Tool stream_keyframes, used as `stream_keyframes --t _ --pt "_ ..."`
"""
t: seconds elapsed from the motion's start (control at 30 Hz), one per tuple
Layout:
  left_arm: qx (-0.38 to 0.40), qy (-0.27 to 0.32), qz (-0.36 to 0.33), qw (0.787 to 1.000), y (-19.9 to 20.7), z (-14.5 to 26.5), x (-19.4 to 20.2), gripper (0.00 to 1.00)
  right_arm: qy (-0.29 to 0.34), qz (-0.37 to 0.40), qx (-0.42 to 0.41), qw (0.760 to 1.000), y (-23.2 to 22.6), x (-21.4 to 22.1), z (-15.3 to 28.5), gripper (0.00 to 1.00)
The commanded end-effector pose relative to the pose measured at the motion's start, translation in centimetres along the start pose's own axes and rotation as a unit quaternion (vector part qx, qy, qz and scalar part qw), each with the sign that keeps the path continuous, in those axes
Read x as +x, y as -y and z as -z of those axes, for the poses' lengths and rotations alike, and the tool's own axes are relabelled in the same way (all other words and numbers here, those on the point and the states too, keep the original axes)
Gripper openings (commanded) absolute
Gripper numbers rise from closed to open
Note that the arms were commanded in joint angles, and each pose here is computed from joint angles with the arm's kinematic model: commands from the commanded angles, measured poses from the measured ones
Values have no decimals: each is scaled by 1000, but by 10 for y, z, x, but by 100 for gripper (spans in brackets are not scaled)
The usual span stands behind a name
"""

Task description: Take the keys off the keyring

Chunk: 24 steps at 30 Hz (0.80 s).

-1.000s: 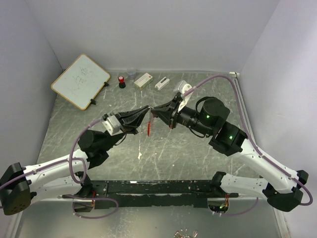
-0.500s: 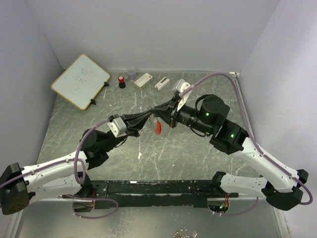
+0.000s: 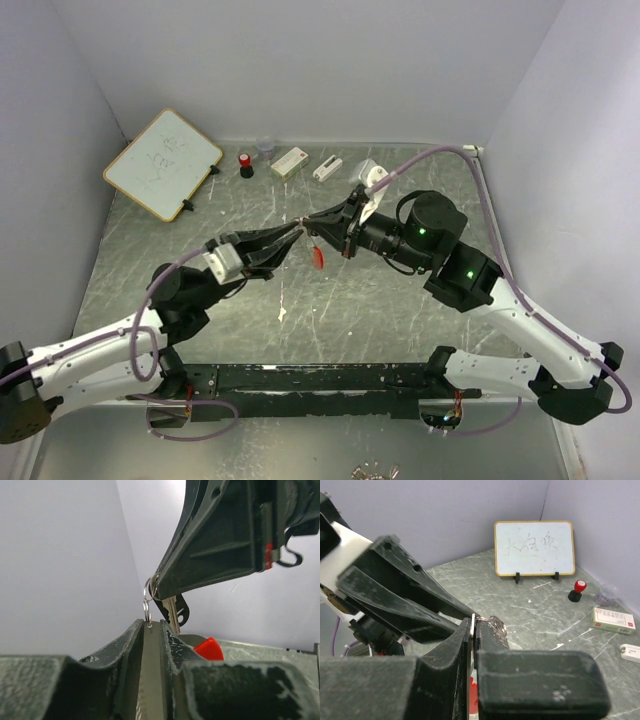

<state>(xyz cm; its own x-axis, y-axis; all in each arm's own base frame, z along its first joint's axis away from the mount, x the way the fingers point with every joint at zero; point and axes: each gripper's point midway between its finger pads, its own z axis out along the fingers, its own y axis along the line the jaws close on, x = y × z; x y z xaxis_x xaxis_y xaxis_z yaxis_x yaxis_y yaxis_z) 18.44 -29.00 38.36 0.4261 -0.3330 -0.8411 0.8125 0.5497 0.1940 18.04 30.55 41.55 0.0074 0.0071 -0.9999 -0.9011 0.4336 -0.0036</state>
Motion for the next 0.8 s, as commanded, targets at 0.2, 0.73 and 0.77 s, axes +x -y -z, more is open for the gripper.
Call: stream_keyframes --t 0.2,0.73,0.77 --pt "46 79 -32 995 9 16 -76 37 50 18 16 998 2 -36 21 0" --pt "16 17 -89 996 -11 -11 -56 38 66 38 -53 996 -23 -47 34 0" --pt "19 21 -89 996 -9 -11 -57 38 67 37 -53 996 -24 -48 35 0"
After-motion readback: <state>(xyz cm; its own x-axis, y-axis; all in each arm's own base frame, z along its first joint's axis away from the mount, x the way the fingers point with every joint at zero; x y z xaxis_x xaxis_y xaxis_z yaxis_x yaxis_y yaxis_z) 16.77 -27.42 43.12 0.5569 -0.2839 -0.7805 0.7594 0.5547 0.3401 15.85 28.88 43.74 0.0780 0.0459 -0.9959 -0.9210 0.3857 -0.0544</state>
